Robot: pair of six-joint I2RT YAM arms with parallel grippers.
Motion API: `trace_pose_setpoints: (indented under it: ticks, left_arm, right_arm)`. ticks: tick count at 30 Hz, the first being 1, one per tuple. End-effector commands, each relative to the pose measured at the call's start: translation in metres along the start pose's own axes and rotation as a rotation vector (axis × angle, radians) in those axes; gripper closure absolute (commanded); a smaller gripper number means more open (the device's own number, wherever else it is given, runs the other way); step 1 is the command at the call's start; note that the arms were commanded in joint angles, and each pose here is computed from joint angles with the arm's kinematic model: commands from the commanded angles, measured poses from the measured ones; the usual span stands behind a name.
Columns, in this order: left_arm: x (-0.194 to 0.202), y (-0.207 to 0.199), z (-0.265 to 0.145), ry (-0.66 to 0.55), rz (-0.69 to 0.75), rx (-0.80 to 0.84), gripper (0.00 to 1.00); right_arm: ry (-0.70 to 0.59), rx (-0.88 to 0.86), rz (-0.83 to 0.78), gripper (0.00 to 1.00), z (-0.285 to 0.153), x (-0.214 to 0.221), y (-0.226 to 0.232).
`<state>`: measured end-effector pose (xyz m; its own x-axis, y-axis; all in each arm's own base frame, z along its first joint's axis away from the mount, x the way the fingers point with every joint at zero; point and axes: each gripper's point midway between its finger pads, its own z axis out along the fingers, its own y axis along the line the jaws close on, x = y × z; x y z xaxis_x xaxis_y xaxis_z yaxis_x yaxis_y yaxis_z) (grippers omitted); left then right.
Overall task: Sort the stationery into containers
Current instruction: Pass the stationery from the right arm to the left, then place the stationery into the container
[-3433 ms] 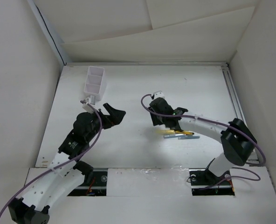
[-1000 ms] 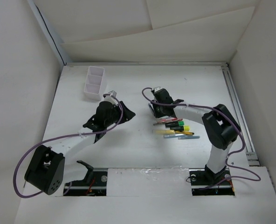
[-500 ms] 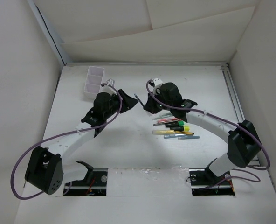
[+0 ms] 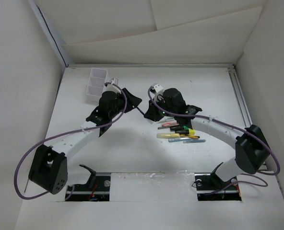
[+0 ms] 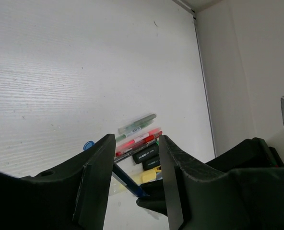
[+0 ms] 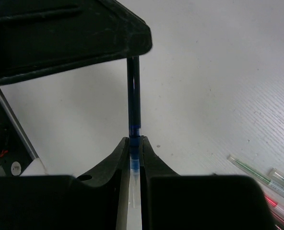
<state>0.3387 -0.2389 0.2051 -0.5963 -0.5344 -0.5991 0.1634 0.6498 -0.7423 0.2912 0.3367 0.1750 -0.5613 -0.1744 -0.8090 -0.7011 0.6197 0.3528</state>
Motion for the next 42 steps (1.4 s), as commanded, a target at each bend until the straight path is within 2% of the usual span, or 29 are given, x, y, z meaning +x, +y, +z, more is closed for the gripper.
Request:
trace_pose_setpoints:
  ticks: [1,5,9,14,21,24,28,32,33,36,37,38,41,42]
  left_arm:
    - [-0.019,-0.004,-0.015,-0.088,0.007,0.000,0.60]
    - [-0.024,-0.004,-0.019,-0.114,0.007,-0.007,0.60]
    - [-0.023,-0.003,-0.022,-0.117,0.007,-0.004,0.53]
    - [-0.009,0.010,-0.007,-0.053,0.002,-0.048,0.54]
    - [-0.004,0.009,0.008,-0.019,-0.010,-0.033,0.70]
    - [-0.006,0.006,0.006,-0.033,-0.008,-0.017,0.88]
    - [-0.010,0.006,0.001,-0.056,-0.016,-0.022,1.00]
    - [-0.020,0.007,-0.001,-0.085,0.003,-0.060,1.00]
    - [-0.025,0.007,-0.001,-0.099,0.003,-0.071,1.00]
    - [-0.069,0.021,-0.003,-0.220,-0.006,-0.167,1.00]
    - [-0.086,0.033,-0.004,-0.299,0.003,-0.252,1.00]
    - [-0.107,0.027,-0.004,-0.360,0.012,-0.275,1.00]
    - [-0.152,0.035,-0.007,-0.488,0.040,-0.412,1.00]
    - [-0.178,0.027,0.001,-0.527,0.041,-0.423,1.00]
  right_arm:
    - [-0.110,0.001,-0.040,1.00,-0.008,-0.028,0.009]
    - [-0.118,0.029,-0.029,1.00,-0.008,-0.029,0.004]
    - [-0.118,0.034,-0.033,1.00,-0.007,-0.028,0.006]
    - [-0.153,-0.005,-0.049,1.00,-0.013,-0.038,0.019]
    - [-0.158,-0.029,-0.044,1.00,-0.012,-0.038,0.023]
    - [-0.147,-0.035,-0.045,1.00,-0.009,-0.034,0.025]
    - [-0.141,-0.024,-0.043,1.00,-0.006,-0.032,0.022]
    - [-0.151,-0.019,-0.015,0.74,-0.005,-0.038,0.023]
    - [-0.165,-0.012,-0.017,0.62,-0.008,-0.042,0.023]
    - [-0.229,0.021,-0.005,0.46,-0.022,-0.062,0.023]
    - [-0.253,0.058,-0.002,0.44,-0.026,-0.067,0.018]
    - [-0.269,0.073,0.007,0.44,-0.029,-0.071,0.017]
    - [-0.304,0.136,0.032,0.44,-0.035,-0.066,0.004]
    - [-0.284,0.156,0.037,0.44,-0.031,-0.053,-0.003]
